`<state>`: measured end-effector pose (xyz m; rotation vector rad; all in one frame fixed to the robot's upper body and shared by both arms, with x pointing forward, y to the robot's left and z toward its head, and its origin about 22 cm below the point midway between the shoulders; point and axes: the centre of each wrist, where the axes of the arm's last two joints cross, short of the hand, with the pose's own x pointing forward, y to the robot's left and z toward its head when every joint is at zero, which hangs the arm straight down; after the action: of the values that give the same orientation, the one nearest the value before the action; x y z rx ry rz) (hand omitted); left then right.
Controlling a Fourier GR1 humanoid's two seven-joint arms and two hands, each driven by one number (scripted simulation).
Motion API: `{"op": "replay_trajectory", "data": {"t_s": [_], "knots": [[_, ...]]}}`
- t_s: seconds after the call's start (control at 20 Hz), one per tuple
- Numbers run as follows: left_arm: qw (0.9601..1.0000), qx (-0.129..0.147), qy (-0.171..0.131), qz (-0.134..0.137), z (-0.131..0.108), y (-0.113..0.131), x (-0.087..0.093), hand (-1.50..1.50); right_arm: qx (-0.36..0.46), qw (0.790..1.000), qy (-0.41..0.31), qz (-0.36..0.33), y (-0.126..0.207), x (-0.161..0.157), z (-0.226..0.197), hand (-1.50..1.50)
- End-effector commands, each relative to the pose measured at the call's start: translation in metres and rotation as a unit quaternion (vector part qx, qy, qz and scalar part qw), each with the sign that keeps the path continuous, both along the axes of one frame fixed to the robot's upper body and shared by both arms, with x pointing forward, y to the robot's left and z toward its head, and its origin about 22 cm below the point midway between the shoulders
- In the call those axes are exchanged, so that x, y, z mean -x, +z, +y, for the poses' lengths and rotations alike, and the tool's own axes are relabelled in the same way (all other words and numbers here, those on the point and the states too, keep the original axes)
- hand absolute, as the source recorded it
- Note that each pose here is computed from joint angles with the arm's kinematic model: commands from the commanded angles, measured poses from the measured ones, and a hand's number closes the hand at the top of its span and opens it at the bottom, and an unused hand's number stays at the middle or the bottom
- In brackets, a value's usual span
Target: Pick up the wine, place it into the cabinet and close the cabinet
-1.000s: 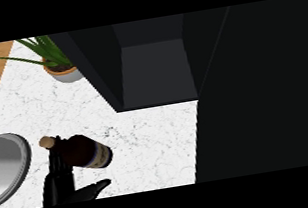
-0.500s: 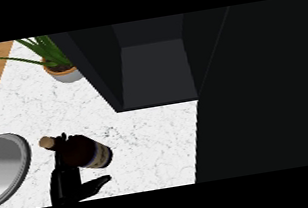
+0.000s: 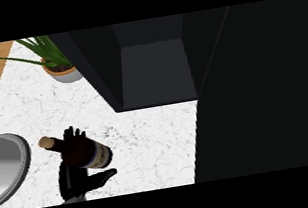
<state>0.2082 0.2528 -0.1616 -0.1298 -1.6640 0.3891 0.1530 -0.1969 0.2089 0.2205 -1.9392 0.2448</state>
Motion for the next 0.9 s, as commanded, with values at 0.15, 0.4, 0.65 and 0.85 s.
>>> {"op": "replay_trajectory", "data": {"t_s": [0.15, 0.4, 0.65, 0.85], "knots": [[0.9995, -0.004, 0.019, -0.025, -0.013, 0.003, -0.014, -1.50, -0.014, 1.000, 0.012, -0.017, -0.003, 0.021, -0.007, -1.50], [0.9990, 0.016, 0.033, -0.026, -0.008, 0.008, -0.029, 1.50, -0.015, 1.000, 0.020, -0.003, 0.005, 0.005, -0.003, -1.50], [0.9991, 0.034, 0.000, -0.024, -0.026, 0.023, -0.041, 1.50, -0.012, 1.000, 0.011, -0.003, -0.003, 0.006, -0.005, -1.50], [0.9983, 0.045, -0.013, -0.036, -0.033, 0.017, -0.039, 1.50, -0.015, 1.000, 0.005, -0.004, -0.001, 0.010, -0.013, -1.50]]}}
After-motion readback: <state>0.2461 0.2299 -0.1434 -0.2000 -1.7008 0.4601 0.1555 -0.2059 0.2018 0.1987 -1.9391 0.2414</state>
